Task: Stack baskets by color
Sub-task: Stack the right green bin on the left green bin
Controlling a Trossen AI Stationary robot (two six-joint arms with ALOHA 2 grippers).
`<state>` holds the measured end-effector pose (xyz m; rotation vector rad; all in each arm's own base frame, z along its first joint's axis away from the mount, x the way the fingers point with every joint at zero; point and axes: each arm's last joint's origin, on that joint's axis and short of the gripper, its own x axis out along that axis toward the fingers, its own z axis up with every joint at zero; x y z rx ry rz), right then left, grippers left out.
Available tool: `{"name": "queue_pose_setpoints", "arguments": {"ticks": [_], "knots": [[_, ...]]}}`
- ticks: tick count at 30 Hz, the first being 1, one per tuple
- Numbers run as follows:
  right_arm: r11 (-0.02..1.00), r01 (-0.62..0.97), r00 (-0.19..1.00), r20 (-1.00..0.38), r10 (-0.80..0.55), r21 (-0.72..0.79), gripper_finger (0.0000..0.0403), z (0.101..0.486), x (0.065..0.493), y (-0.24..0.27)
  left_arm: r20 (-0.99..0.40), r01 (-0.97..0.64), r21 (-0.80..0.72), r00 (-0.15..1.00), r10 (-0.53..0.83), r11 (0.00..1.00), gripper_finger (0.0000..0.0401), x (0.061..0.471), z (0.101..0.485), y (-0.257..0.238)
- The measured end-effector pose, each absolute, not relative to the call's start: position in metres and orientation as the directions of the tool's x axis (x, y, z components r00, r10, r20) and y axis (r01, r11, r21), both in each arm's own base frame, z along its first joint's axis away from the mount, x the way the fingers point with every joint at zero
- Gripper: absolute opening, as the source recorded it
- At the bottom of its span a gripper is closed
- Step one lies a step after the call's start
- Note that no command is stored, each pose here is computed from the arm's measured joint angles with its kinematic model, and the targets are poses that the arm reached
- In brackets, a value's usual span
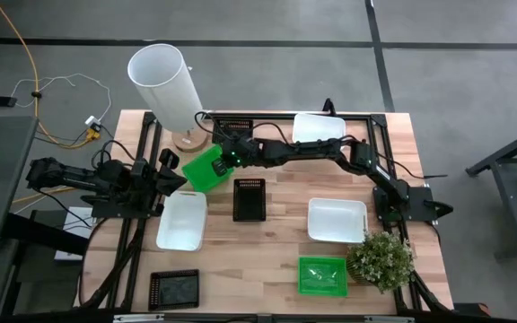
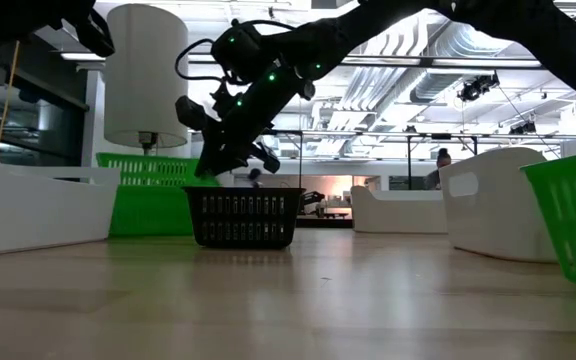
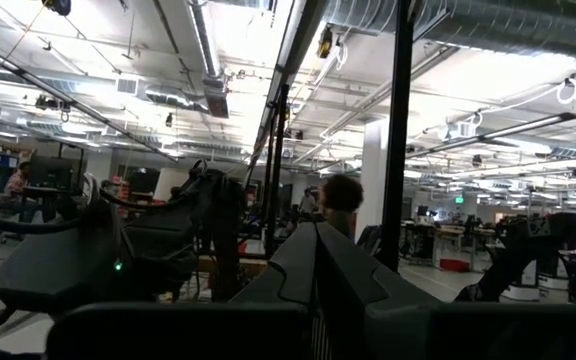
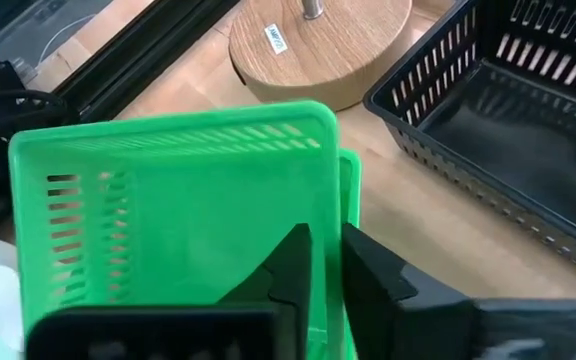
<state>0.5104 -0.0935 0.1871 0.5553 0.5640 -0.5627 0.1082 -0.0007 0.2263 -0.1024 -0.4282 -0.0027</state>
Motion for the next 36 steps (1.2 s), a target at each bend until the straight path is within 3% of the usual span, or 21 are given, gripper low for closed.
{"name": "queue_pose_setpoints", "arguments": {"ticks": [10,15,23,31,36], "knots": [[0.746,0.609,0.702,-0.623,-0.346,0.272,0.0165,0.19,0.509,-0.094,0.411,0.024,-0.099,0.912,0.019,0.995,0.0,0.108,0.226,-0.001],[0.789,0.586,0.681,-0.641,-0.354,0.187,0.0205,0.204,0.501,-0.094,0.408,0.025,-0.098,0.913,0.017,0.995,0.0,0.108,0.226,-0.001],[0.796,0.592,0.604,-0.721,-0.339,0.121,0.0216,0.201,0.492,-0.087,0.403,0.027,-0.098,0.915,0.015,0.995,0.0,0.109,0.225,-0.001],[0.764,0.628,0.58,-0.745,-0.33,0.15,0.0216,0.194,0.492,-0.087,0.403,0.024,-0.099,0.915,0.018,0.995,0.0,0.109,0.225,-0.001],[0.77,0.62,0.583,-0.746,-0.323,0.151,0.02,0.189,0.494,-0.083,0.404,0.024,-0.099,0.915,0.019,0.995,0.0,0.109,0.225,-0.001]]}}
